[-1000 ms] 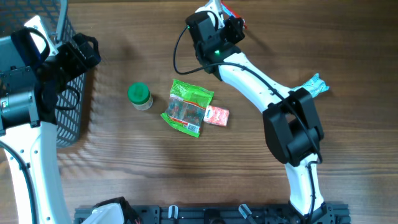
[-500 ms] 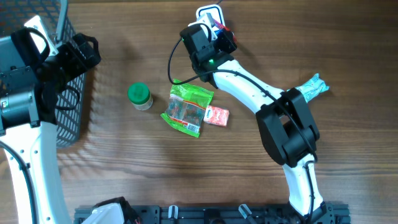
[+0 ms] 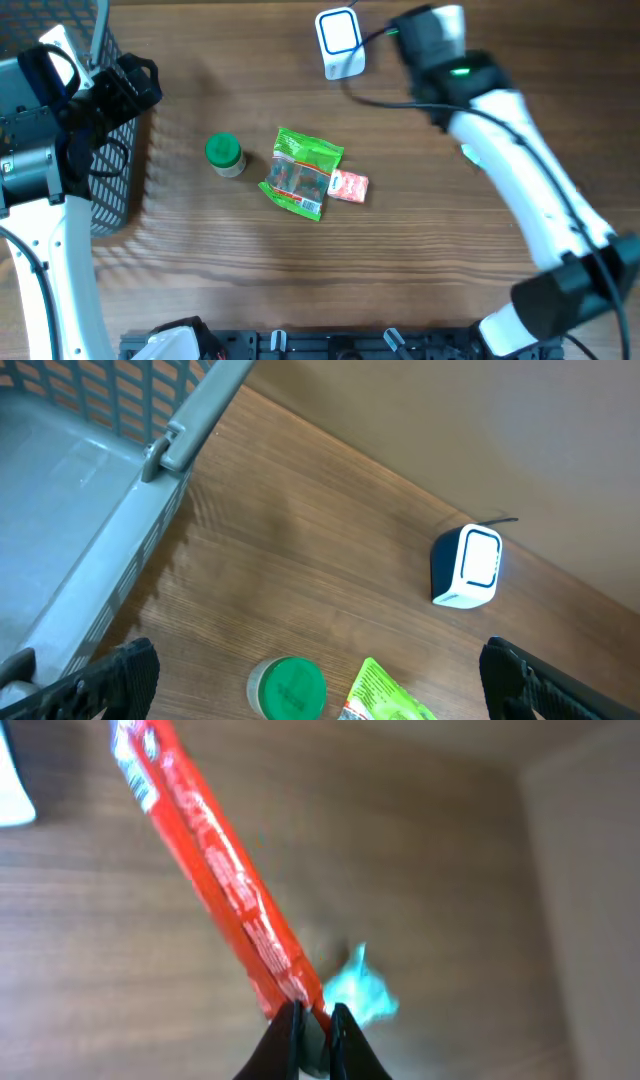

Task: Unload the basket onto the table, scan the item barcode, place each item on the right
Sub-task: 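Carry the red packet right and drop it beside the blue packet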

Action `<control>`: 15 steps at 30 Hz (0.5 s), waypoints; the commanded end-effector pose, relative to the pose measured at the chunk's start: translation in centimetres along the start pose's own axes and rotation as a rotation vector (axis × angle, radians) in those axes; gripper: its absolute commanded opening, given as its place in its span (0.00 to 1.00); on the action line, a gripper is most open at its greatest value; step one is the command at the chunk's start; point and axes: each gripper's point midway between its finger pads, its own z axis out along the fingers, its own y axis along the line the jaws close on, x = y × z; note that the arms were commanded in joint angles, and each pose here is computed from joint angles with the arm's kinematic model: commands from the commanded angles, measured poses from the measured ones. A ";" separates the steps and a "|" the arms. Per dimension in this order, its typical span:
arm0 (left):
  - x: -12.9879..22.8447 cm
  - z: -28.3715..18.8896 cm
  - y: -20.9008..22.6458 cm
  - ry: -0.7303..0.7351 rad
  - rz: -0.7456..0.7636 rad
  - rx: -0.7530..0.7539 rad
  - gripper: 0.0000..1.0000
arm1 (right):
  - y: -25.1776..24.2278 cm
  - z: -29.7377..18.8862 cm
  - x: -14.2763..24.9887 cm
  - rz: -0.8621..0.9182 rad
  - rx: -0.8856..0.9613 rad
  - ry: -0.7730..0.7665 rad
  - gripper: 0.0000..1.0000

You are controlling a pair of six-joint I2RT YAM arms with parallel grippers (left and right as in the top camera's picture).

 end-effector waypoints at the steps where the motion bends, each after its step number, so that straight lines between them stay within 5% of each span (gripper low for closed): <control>1: -0.3 -0.2 -0.1 -0.009 -0.002 0.005 1.00 | 3.1 0.9 5.4 0.146 -0.392 0.304 0.04; 5: -0.3 -0.2 -0.1 -0.009 -0.002 0.005 1.00 | 2.2 3.6 10.4 0.191 -0.384 0.481 0.04; 15: -0.3 -0.2 -0.1 -0.009 -0.002 0.005 1.00 | 0.3 12.4 19.0 0.410 -0.131 0.539 0.04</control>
